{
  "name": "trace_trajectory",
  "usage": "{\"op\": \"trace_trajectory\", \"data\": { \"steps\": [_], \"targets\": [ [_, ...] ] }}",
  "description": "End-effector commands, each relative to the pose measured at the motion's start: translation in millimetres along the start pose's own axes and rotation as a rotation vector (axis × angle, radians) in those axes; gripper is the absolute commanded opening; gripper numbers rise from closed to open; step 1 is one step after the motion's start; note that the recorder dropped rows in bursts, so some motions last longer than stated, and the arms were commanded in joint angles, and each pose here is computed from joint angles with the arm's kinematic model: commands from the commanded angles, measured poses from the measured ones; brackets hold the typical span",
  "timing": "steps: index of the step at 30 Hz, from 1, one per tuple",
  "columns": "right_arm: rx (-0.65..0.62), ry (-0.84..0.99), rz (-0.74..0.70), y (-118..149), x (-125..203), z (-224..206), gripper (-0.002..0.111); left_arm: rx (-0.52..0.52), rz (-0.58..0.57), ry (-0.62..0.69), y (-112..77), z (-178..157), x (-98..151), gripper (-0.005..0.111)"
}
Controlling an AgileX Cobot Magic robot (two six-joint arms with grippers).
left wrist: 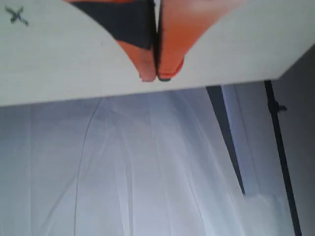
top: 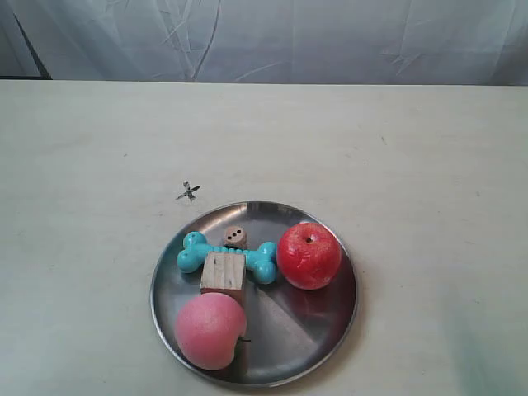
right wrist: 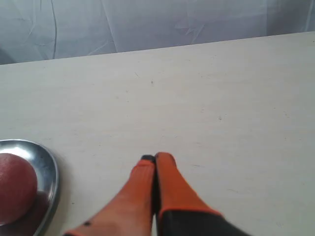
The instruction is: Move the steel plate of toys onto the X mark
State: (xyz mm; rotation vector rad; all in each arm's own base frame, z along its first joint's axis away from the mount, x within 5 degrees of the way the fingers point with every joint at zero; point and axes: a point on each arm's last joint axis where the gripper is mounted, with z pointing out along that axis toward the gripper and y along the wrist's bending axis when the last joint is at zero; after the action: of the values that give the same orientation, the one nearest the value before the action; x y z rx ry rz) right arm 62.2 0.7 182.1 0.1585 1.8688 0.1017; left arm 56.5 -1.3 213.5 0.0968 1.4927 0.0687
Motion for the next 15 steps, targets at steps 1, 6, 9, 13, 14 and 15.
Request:
{"op": "trace_trajectory", "data": {
  "steps": [1, 6, 9, 13, 14, 15],
  "targets": [
    [0.001, -0.006, -0.001, 0, 0, 0, 0.0, -0.036, -0.032, -0.203, 3.4, -2, -17, 0.0],
    [0.003, -0.007, -0.004, 0, 0, 0, 0.0, -0.062, -0.155, -0.358, 7.8, -6, -30, 0.0],
    [0.004, -0.084, 0.002, 0, -7, 0, 0.0, -0.048, -0.412, -0.445, 12.0, -9, -36, 0.0],
    [-0.033, -0.257, 0.303, -1, -23, -3, 0.0, -0.006, -0.603, -0.499, 13.3, -11, -39, 0.0],
    [-0.042, -0.296, 0.421, -2, -26, -4, 0.0, 0.002, -0.634, -0.493, 13.1, -11, -39, 0.0],
    [-0.051, -0.33, 0.551, -4, -29, -5, 0.0, 0.016, -0.692, -0.485, 12.9, -10, -38, 0.0]
  ]
}}
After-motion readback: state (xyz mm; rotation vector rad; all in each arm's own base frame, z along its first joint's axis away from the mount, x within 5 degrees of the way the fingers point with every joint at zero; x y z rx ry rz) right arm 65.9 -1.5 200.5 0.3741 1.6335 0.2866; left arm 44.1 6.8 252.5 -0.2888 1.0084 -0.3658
